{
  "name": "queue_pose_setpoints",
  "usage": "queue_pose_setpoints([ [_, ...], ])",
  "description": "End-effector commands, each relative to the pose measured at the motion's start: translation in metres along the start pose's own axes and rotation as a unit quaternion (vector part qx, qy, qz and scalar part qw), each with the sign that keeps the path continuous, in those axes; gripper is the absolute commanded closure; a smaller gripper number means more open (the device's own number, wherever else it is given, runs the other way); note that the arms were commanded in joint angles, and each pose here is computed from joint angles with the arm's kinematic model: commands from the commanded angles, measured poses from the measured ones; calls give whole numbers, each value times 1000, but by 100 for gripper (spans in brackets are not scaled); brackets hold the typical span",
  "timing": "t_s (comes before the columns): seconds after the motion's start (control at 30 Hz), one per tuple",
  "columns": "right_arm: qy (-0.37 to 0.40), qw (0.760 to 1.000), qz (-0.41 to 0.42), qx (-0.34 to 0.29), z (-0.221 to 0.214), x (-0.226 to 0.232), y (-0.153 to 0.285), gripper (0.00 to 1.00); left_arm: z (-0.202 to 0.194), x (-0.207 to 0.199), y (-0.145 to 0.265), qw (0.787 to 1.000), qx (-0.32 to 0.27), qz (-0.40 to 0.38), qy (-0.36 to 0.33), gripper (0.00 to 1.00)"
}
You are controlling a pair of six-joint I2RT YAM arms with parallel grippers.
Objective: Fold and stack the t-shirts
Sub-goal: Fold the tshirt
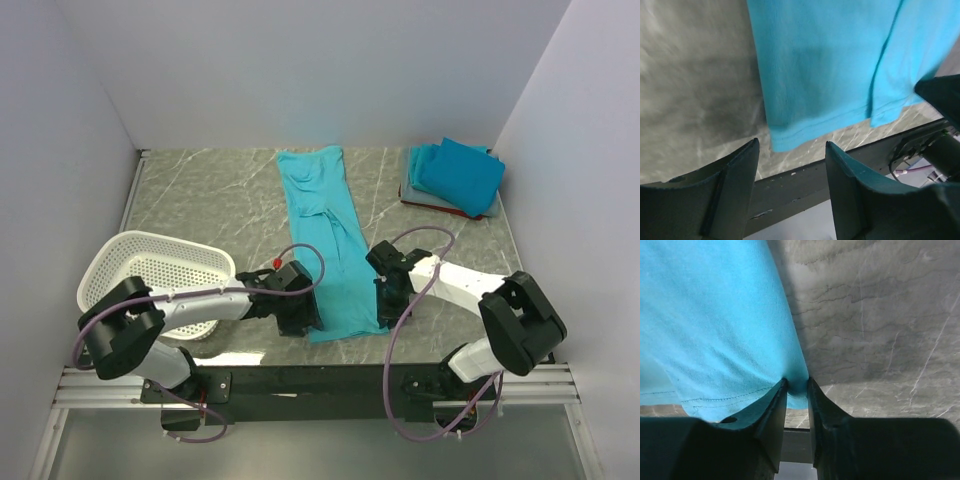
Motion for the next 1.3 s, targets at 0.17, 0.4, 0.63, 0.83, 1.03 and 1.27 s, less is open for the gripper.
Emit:
queue_pose_setpoints([
  [0.17,19,1000,3,5,-7,-7,-6,75,-26,-7,-23,998,-1,57,18,42],
  [0.4,27,1000,9,2,-8,-8,-4,75,-39,-7,-29,995,-17,96,15,45],
  [0.63,29,999,11,-7,-11,-11,1,75,-38,1,-25,992,-41,115,30,48],
  [0.83,30,999,17,-11,-11,-10,4,75,-36,3,-19,988,-65,134,35,50],
  [1.03,33,999,22,-11,-12,-10,5,75,-36,8,-20,989,-69,120,48,54],
  [1.27,32,999,27,-16,-13,-10,8,76,-38,7,-31,988,-60,137,27,63],
])
Point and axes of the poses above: each gripper's point midway between its finger pads, its own y axis back along the fingers, its own x axis along the line the jaws close on, z = x × y, the point moved 9 cm from there along y, back along the fingers, and after that the axes turned 2 degrees about y, right-handed, at the moved point
